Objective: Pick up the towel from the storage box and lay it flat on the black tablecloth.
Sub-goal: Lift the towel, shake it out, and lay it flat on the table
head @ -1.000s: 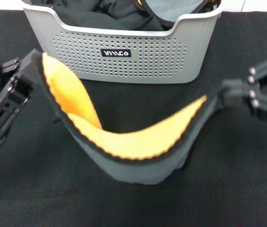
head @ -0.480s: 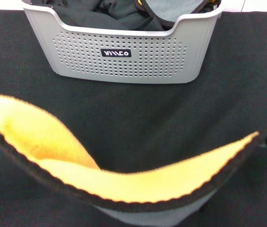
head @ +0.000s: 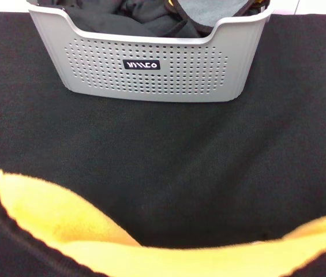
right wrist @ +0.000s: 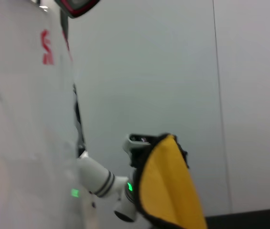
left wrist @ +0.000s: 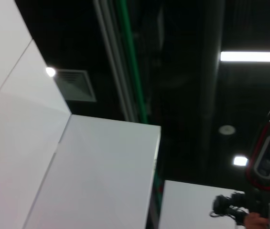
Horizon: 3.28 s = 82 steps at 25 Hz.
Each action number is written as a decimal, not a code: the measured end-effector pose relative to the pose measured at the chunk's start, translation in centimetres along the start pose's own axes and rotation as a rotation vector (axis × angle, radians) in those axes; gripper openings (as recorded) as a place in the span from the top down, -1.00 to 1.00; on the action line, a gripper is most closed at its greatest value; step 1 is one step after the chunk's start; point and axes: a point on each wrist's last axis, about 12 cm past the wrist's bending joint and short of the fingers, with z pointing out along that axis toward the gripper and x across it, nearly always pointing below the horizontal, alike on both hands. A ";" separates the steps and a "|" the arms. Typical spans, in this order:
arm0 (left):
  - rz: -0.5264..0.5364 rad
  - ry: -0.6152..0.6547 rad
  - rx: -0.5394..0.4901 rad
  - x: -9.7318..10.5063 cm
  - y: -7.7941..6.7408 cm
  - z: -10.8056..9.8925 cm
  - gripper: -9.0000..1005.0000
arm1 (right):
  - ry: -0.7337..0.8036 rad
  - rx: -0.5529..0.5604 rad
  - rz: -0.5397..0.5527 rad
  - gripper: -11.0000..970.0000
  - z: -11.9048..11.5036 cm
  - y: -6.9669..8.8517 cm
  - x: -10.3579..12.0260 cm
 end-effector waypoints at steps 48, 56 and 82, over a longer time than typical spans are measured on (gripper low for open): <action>0.176 0.467 -0.784 10.2 16.6 1.1 0.94 | 0.003 0.522 0.457 0.95 5.5 -15.6 17.6; 0.323 0.564 -0.722 10.4 16.5 1.0 0.94 | 0.008 0.557 0.467 0.95 5.0 -15.7 17.9; 0.783 0.768 -0.637 9.9 18.3 2.1 0.93 | 0.245 0.611 0.324 0.95 7.4 -19.7 15.9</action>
